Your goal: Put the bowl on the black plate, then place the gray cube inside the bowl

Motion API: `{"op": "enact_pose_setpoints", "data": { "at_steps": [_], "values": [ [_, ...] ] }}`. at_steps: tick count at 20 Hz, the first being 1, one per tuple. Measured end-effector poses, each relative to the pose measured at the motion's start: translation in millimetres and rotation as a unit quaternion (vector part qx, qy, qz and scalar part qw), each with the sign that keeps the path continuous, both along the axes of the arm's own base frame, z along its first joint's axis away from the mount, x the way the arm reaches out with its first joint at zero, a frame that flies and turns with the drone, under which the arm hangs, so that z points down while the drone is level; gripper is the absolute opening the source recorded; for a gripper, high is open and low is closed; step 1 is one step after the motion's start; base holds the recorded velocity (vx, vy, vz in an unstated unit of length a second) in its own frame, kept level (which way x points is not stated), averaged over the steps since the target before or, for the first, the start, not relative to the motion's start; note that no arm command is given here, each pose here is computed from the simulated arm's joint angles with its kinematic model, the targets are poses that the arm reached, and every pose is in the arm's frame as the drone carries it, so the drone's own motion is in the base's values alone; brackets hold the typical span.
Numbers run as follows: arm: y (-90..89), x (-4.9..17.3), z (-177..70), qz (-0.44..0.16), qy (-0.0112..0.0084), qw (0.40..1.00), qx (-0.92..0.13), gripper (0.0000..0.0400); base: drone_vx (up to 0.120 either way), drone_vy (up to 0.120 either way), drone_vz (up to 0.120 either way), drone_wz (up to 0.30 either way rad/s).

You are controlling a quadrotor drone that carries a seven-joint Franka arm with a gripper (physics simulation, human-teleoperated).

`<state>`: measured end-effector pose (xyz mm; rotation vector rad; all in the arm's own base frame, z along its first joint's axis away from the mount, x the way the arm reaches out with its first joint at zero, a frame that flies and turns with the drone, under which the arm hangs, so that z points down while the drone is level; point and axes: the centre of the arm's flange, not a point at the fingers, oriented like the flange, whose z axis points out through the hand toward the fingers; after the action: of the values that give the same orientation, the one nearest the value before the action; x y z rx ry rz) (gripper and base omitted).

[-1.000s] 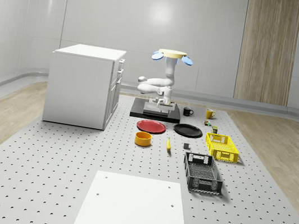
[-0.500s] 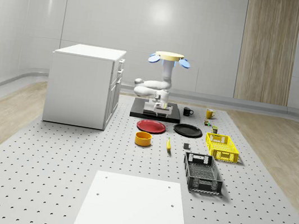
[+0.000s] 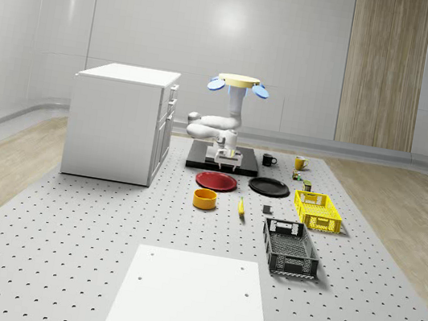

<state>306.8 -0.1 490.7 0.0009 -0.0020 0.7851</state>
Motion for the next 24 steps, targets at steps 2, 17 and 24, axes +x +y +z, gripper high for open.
{"op": "enact_pose_setpoints", "data": {
  "at_steps": [2, 17, 24],
  "values": [
    [0.0, 0.0, 0.0, 0.0, 0.0, 1.0, 0.0, 0.04, 0.12, 0.0, 0.0, 0.0],
    [0.0, 0.0, 0.0, 0.0, 0.0, 1.0, 0.0, 0.04, 0.12, 0.0, 0.0, 0.0],
    [0.0, 0.0, 0.0, 0.0, 0.0, 1.0, 0.0, 0.04, 0.12, 0.0, 0.0, 0.0]
  ]
}}
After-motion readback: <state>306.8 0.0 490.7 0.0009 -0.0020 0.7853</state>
